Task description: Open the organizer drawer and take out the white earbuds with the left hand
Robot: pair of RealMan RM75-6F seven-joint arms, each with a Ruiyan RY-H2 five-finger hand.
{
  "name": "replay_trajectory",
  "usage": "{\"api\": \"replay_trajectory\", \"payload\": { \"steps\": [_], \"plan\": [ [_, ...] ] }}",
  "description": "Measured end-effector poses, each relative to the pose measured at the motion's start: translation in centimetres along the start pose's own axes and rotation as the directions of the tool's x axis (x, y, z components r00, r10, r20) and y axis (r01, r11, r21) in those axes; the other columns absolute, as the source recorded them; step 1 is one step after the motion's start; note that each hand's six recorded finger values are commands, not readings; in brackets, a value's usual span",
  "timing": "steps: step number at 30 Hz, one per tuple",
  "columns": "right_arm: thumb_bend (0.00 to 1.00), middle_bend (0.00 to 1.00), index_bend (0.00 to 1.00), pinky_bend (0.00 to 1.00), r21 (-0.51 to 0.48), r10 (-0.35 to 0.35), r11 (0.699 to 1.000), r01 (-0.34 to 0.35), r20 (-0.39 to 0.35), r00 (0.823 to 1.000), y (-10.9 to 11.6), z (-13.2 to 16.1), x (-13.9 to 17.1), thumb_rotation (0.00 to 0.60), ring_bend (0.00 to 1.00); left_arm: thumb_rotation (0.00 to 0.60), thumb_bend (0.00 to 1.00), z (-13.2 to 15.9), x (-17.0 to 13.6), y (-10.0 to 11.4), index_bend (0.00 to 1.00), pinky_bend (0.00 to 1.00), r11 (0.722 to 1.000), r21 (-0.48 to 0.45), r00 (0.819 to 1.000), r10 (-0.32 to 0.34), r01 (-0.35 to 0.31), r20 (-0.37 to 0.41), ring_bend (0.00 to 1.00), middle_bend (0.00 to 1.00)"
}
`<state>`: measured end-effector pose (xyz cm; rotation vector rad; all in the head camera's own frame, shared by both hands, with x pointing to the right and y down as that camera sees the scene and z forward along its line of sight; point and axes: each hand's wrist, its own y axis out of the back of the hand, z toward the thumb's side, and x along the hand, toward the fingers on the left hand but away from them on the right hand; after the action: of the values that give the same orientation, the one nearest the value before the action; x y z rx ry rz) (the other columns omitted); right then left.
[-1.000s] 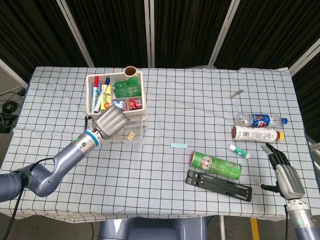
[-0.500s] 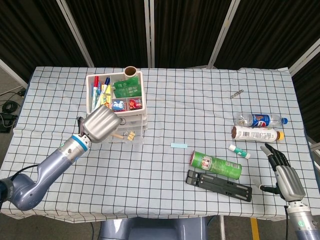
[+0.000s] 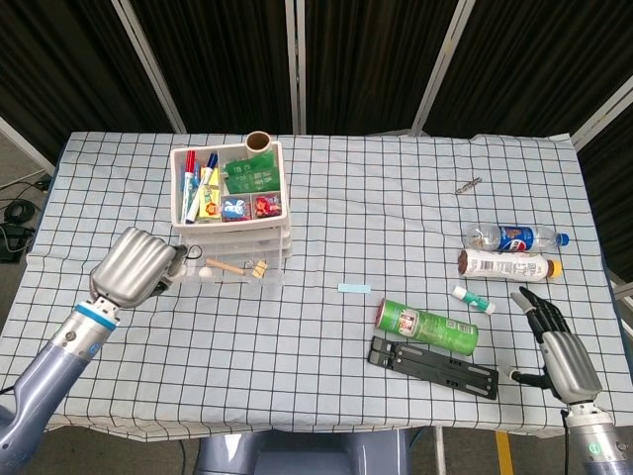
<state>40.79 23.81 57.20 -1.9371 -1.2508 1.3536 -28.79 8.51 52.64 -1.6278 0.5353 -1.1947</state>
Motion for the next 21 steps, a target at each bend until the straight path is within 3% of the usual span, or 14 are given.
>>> {"api": "replay_trajectory", "payload": {
  "steps": [4,11,15,21],
  "plan": [
    [0.11,0.0,0.01,0.0,0.0,-0.003,1.0,0.003,-0.004,1.0,0.0,0.1,0.0,0.6,0.0,0.6,0.36,-1.0,-1.7,-1.8,0.63,0.74,0.997,-0.07,0.996,0.021,-0.026,-0.081,0.85,0.95],
    [0.11,0.0,0.01,0.0,0.0,0.001,1.0,-0.001,-0.01,1.0,-0.1,0.4,0.2,0.6,0.0,0.6,0.36,-2.4,-4.0,-5.9,0.6,0.74,0.979,-0.185,0.971,0.043,-0.088,-0.236,0.83,0.92],
    [0.11,0.0,0.01,0.0,-0.002,-0.004,1.0,0.004,-0.013,1.0,0.1,0.5,0.3,0.6,0.0,0.6,0.35,-2.7,-4.8,-8.3,0.56,0.72,0.964,-0.25,0.957,0.017,-0.094,-0.291,0.81,0.89],
    [0.11,0.0,0.01,0.0,-0.002,-0.003,1.0,0.003,-0.018,1.0,0.0,0.6,0.4,0.6,0.0,0.6,0.33,-3.0,-4.5,-10.2,0.47,0.72,0.956,-0.276,0.944,0.005,-0.102,-0.33,0.8,0.89]
  ]
}}
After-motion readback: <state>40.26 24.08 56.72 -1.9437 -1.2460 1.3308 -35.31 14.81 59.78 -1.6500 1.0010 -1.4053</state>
